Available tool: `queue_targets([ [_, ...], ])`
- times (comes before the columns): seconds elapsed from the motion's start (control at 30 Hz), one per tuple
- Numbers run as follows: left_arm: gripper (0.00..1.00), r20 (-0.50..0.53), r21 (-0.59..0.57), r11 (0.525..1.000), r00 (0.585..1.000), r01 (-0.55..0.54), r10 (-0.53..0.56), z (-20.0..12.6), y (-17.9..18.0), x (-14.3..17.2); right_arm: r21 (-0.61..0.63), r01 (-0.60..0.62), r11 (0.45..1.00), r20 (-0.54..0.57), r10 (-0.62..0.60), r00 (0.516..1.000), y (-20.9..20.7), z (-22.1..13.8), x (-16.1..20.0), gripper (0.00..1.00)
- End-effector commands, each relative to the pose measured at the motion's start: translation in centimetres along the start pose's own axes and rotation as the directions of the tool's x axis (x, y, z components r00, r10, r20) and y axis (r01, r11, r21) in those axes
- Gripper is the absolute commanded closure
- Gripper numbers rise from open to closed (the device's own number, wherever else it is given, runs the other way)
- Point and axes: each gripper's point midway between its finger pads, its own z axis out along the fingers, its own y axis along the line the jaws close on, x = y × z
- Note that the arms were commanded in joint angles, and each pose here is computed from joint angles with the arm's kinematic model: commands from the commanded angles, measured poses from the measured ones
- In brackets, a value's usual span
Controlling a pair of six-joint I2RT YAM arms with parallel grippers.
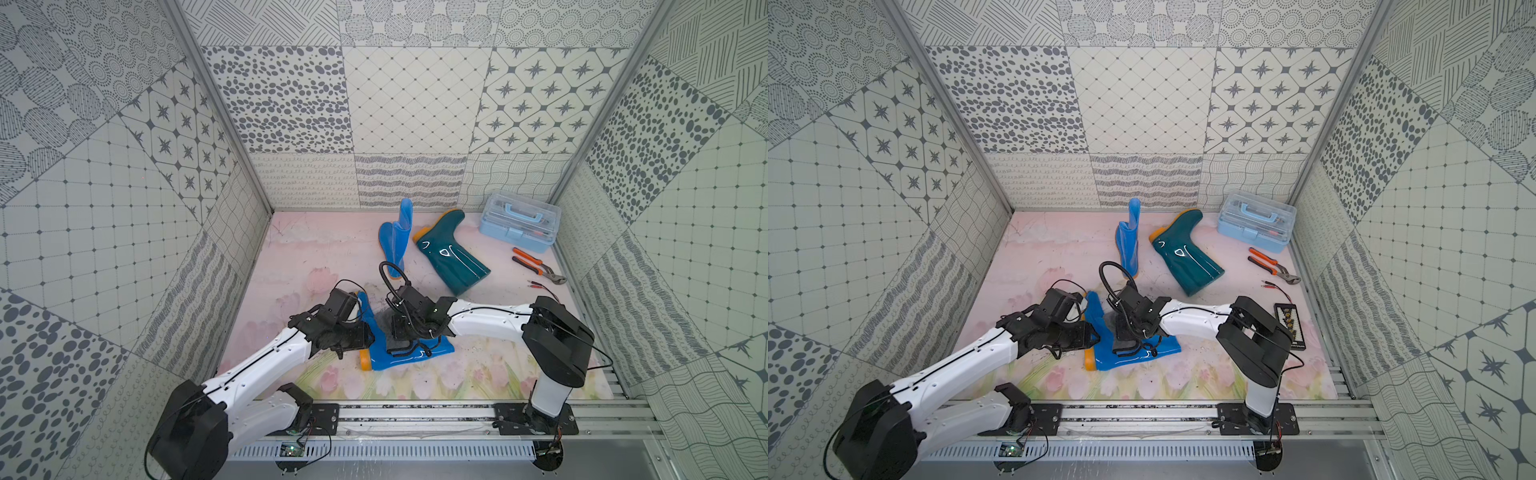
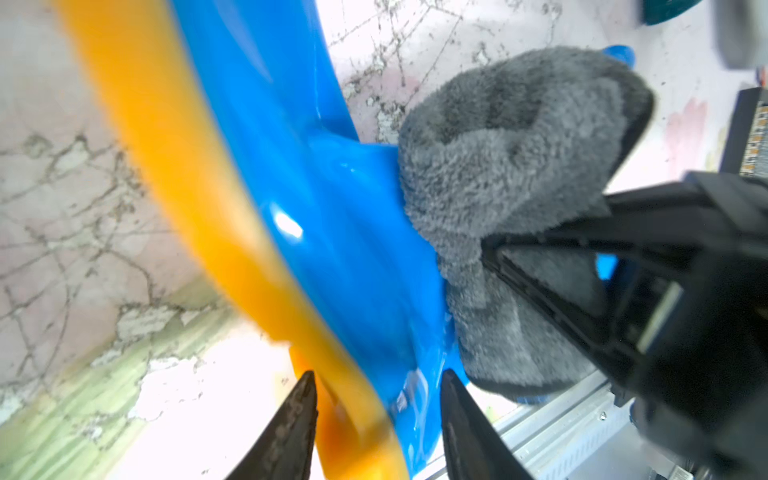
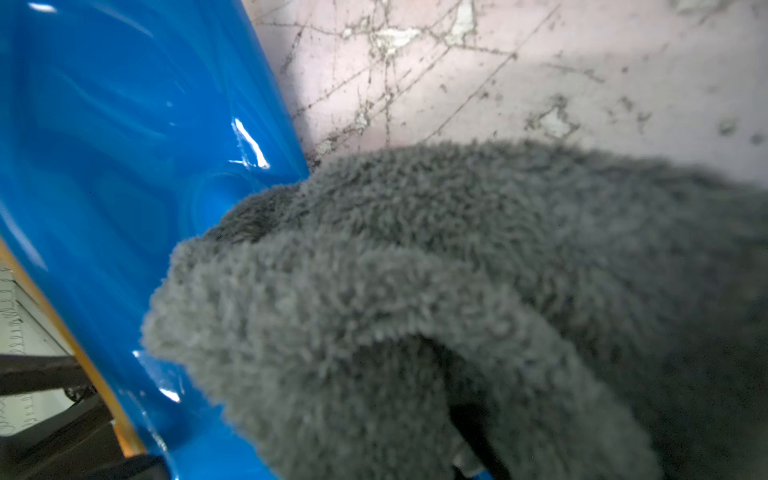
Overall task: Wipe the rubber boots with a cloth
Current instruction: Wipe the dirt off the rubber boot.
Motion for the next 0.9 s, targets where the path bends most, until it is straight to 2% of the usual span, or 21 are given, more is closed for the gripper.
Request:
queue_targets([
  [0.0, 0.5, -0.004, 0.065, 0.995, 0.997, 0.081, -0.081, 0.8, -0.1, 1.0, 0.095, -0.063, 0.993, -0.075, 0.071, 0.995, -4.8, 1.1, 3.2, 1.0],
  [0.1, 0.42, -0.048, 0.042, 0.993, 0.993, 0.107, -0.105, 2.4, 0.5, 1.7, 0.251, -0.022, 0.968, -0.128, 0.056, 0.99, -8.7, 0.2, 5.3, 1.0],
  [0.2, 0.4, -0.085, -0.012, 0.997, 0.993, 0.081, -0.082, 3.3, 1.0, 2.0, 0.386, 0.019, 0.922, -0.15, 0.042, 0.988, -11.5, -1.4, 6.1, 1.0],
  [0.3, 0.41, -0.108, -0.014, 0.998, 0.992, 0.067, -0.068, 4.1, 0.8, 1.9, 0.342, 0.06, 0.938, -0.144, -0.011, 0.989, -10.0, -1.6, 5.4, 0.99],
  [0.33, 0.43, -0.111, -0.001, 0.998, 0.992, 0.062, -0.062, 4.3, 0.5, 1.8, 0.3, 0.074, 0.951, -0.137, -0.033, 0.99, -8.5, -1.4, 4.8, 0.94],
  [0.4, 0.58, -0.122, 0.012, 0.998, 0.991, 0.058, -0.056, 4.7, 0.2, 1.6, 0.206, 0.128, 0.97, -0.133, -0.101, 0.986, -4.9, -0.6, 4.0, 0.83],
  [0.47, 0.83, -0.123, 0.026, 0.998, 0.991, 0.05, -0.047, 4.8, -0.3, 1.4, 0.092, 0.179, 0.98, -0.143, -0.165, 0.976, -0.6, 0.8, 3.8, 0.64],
  [0.53, 1.0, -0.113, 0.025, 0.999, 0.993, 0.044, -0.041, 4.6, -0.5, 1.0, 0.014, 0.218, 0.976, -0.154, -0.214, 0.965, 2.5, 2.1, 3.8, 0.61],
  [0.57, 1.0, -0.104, 0.016, 0.999, 0.994, 0.041, -0.039, 4.3, -0.4, 0.9, 0.002, 0.241, 0.97, -0.167, -0.238, 0.957, 3.4, 3.0, 3.9, 0.65],
  [0.6, 1.0, -0.1, 0.009, 0.999, 0.994, 0.04, -0.039, 4.1, -0.4, 0.8, 0.002, 0.255, 0.967, -0.177, -0.25, 0.952, 3.8, 3.6, 4.0, 0.75],
  [0.63, 1.0, -0.096, 0.002, 0.999, 0.995, 0.035, -0.034, 3.8, -0.3, 0.8, 0.018, 0.256, 0.966, -0.193, -0.248, 0.949, 3.6, 4.3, 4.2, 0.9],
  [0.67, 1.0, -0.097, 0.002, 1.0, 0.995, 0.03, -0.03, 3.7, -0.2, 0.9, 0.033, 0.25, 0.968, -0.212, -0.238, 0.948, 3.2, 4.9, 4.4, 1.0],
  [0.73, 1.0, -0.104, 0.005, 1.0, 0.994, 0.027, -0.026, 3.4, -0.2, 1.3, 0.119, 0.24, 0.964, -0.253, -0.204, 0.946, 0.9, 5.3, 5.0, 1.0],
  [0.87, 1.0, -0.128, -0.026, 0.999, 0.991, 0.034, -0.037, 3.3, 0.6, 2.2, 0.369, 0.184, 0.911, -0.308, -0.066, 0.949, -8.1, 3.1, 6.5, 1.0],
])
